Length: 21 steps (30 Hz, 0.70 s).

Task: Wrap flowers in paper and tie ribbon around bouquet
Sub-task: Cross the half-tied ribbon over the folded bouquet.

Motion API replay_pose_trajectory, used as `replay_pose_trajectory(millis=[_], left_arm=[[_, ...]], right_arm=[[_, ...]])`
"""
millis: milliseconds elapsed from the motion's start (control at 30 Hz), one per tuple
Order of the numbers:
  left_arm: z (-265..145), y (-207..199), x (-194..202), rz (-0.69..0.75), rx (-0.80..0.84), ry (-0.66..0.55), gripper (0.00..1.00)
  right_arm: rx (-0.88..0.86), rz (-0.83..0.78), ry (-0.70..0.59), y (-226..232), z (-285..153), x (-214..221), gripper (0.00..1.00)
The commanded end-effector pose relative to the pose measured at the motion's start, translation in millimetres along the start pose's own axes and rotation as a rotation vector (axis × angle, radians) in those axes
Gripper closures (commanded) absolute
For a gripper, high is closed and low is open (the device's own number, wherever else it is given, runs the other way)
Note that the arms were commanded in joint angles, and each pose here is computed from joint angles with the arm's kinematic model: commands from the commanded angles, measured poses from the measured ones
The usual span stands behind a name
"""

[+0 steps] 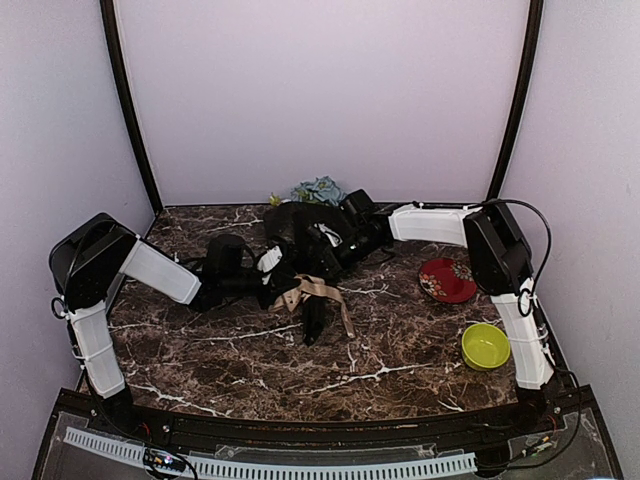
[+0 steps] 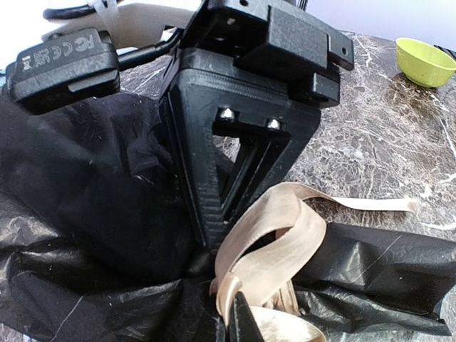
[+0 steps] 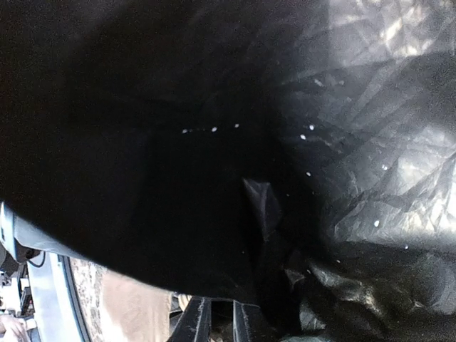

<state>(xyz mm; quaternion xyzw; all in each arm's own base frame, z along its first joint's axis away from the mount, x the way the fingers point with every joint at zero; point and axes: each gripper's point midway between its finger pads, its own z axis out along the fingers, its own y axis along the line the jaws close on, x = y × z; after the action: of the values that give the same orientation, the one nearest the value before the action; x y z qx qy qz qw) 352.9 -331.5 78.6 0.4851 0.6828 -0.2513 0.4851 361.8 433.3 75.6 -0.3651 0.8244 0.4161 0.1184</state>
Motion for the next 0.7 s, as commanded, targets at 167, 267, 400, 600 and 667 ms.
replay_pose_trajectory(millis=[167, 267, 400, 600, 667], left_arm=[[-8.1, 0.7, -20.6, 0.028, -0.012, -0.060, 1.00], [-7.8, -0.1, -19.5, 0.023, -0.008, -0.058, 1.00], [-7.3, -1.8, -18.1, 0.019, 0.001, -0.055, 1.00], [-6.8, -0.7, -17.1, 0.019, -0.006, -0.052, 1.00], [-7.0, -0.3, -16.8, 0.017, -0.008, -0.052, 1.00]], right_arm=[[-0.099, -0.054, 0.046, 20.3, 1.6, 12.5, 0.85], [-0.138, -0.054, 0.012, 28.5, -0.5, 5.8, 0.85], [-0.176, -0.046, -0.012, 33.5, 0.4, -2.0, 0.84], [-0.176, -0.038, -0.005, 30.7, 4.8, 1.8, 0.85], [-0.164, -0.036, -0.004, 28.1, 5.4, 2.6, 0.85]])
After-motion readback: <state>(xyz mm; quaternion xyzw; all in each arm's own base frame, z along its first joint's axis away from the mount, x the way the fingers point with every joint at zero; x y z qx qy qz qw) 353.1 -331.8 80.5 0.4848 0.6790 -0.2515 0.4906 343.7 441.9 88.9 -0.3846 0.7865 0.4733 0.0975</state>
